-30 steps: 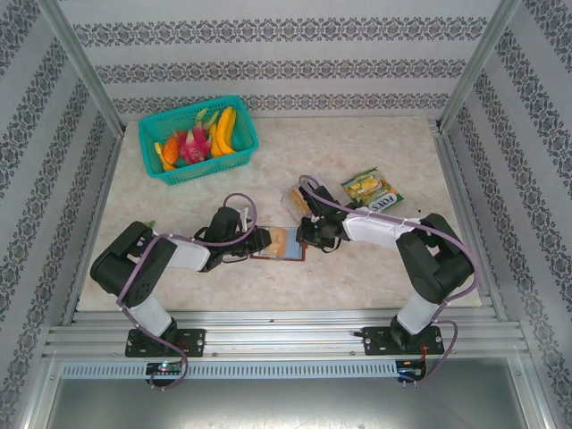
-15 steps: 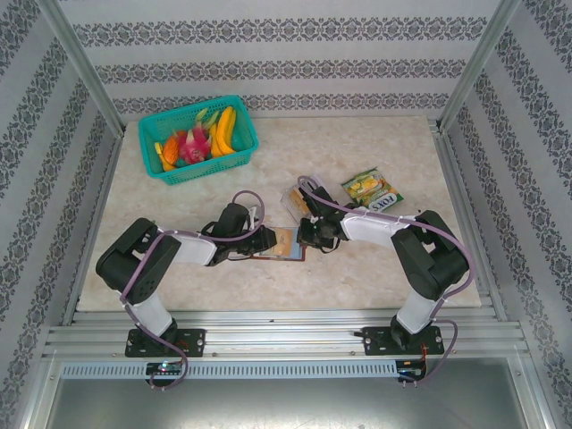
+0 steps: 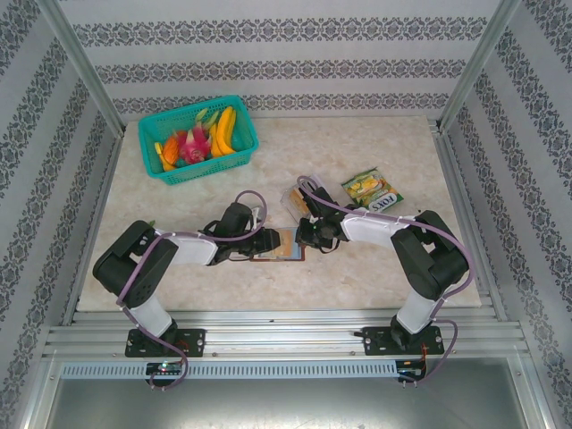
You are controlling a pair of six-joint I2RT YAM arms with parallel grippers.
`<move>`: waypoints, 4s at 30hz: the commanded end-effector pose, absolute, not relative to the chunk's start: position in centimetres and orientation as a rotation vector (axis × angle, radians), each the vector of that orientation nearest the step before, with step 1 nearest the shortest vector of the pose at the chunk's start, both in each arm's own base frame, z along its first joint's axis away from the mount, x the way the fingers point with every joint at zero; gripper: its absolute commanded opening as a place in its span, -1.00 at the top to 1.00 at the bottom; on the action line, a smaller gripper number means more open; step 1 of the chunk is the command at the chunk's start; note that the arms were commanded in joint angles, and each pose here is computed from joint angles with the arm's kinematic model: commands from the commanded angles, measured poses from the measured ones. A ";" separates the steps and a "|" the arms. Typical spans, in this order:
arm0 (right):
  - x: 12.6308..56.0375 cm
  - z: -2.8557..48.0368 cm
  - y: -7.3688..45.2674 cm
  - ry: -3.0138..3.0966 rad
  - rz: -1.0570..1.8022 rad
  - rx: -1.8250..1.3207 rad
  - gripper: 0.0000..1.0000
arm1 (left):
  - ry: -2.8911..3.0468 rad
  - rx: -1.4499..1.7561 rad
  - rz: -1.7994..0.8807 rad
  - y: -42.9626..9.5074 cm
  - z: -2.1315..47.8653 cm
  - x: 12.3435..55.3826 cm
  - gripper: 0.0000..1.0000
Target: Put the credit cards into the card holder
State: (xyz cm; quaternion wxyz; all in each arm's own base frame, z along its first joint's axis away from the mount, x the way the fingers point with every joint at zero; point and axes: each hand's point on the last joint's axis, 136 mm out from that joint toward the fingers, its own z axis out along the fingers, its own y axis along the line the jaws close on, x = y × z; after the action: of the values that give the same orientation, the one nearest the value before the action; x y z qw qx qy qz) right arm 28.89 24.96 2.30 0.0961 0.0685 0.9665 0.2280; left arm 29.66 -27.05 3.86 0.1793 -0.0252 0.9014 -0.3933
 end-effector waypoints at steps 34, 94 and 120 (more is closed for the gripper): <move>30.5 8.7 21.4 2.700 0.630 0.143 0.45 | 2.507 -0.067 -0.882 -25.5 7.7 30.1 -0.10; 41.9 8.9 21.0 2.689 0.120 -0.544 0.32 | 2.680 -0.572 -0.913 -28.6 4.2 43.6 -0.07; 42.8 8.1 20.2 2.579 -0.282 -0.643 0.28 | 2.731 -0.676 -0.868 -27.7 0.9 42.3 -0.02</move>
State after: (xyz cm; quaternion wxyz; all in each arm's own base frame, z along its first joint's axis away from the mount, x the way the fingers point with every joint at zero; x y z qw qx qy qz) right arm 41.99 21.17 7.14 0.2107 -0.2335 0.9473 -0.0602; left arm 42.97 -29.25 3.57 0.1189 -0.2026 0.9175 -0.3209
